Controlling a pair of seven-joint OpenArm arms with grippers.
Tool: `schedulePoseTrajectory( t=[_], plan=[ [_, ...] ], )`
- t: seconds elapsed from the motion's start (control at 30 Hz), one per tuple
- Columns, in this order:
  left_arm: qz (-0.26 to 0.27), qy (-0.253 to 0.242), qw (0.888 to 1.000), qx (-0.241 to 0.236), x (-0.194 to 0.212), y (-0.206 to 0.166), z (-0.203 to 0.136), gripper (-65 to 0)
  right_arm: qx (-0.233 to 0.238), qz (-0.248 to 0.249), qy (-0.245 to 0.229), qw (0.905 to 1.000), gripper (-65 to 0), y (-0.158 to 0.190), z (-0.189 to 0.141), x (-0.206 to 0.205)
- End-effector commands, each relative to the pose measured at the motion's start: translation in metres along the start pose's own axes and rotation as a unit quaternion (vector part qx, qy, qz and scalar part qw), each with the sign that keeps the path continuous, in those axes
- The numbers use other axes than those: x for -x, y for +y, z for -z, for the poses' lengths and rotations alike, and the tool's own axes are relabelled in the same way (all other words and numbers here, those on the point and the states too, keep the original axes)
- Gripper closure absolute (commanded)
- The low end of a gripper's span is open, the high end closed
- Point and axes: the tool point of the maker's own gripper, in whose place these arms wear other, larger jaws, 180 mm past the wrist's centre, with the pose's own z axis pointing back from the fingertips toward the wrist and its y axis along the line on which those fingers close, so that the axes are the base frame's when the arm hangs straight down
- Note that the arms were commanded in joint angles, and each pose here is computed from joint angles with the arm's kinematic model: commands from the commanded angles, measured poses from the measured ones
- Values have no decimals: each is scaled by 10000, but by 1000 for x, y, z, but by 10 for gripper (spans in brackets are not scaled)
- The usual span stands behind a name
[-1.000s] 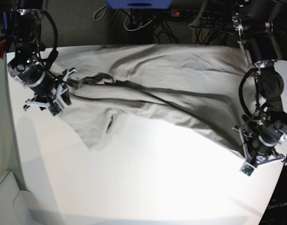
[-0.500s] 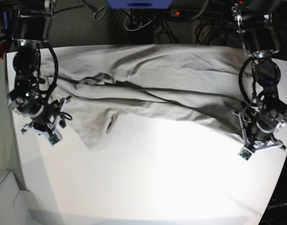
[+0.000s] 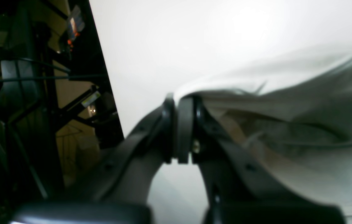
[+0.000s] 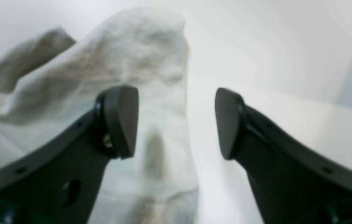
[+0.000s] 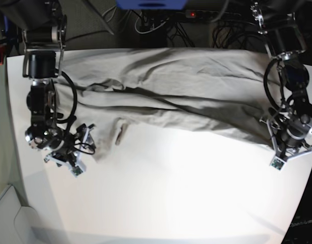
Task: Layout the t-shirt on the table in an organized manner, then fold the t-shirt properly
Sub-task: 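Pull both grippers away from the robot, spreading the beige shirt flat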
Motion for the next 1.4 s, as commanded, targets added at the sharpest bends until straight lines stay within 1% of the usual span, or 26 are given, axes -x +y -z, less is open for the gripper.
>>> schedulePoseTrajectory(
  t=[0.0, 0.17, 0.3, 0.43, 0.53, 0.57, 0.63, 0.73, 0.77, 0.8, 0.9, 0.97, 1.1, 1.2, 1.37],
  plan=[
    [8, -115, 9998, -160, -6, 11, -5, -5, 99, -55, -227, 9997, -394, -16, -5, -15],
    [19, -132, 9998, -123, -7, 8, -4, -5, -18, 203, -156, 9997, -394, -28, 9, 0],
    [-7, -97, 9999, -101, -4, 8, -2, -5, -153, 439, -142, 9988, -392, -28, 20, 8],
    [-42, -4, 10000, -7, 2, 3, 4, -5, -240, 557, -111, 9981, -356, -25, 26, 14],
    [-52, 13, 10000, 31, 4, 1, 5, -5, -247, 557, -220, 9979, -286, -24, 26, 10],
    [-52, 5, 10000, 31, 4, 1, 5, -5, -256, 562, -233, 9978, -252, -23, 27, 10],
    [-52, 5, 10000, 31, 4, 1, 5, -5, -253, 560, -239, 9978, -171, -23, 27, 9],
    [-58, -19, 10000, 13, 2, 3, 5, -5, -297, 562, -288, 9976, -23, -18, 29, 3],
    [-60, -24, 10000, 9, 1, 3, 5, -5, -292, 558, -329, 9975, 0, -19, 29, -2],
    [-67, -30, 10000, 14, 1, 3, 5, -5, -295, 544, -349, 9975, 0, -20, 29, -5],
    [-77, -61, 10000, 11, -2, 4, 5, -5, -292, 392, -208, 9986, 0, -24, 34, -11],
    [-163, -149, 9998, 17, -11, 2, 6, -5, -254, 379, -120, 9989, 0, -32, 37, -15],
    [-262, -155, 9995, 88, -16, 2, 12, -5, -182, 409, -359, 9984, 0, -49, 38, -35],
    [-291, -236, 9993, 60, -24, 6, 12, -5, 23, 383, -385, 9985, 0, -76, 29, -44],
    [-438, -485, 9979, -30, -52, 19, 11, -5, 375, 312, -584, 9971, 0, -116, 8, -68]
  ],
)
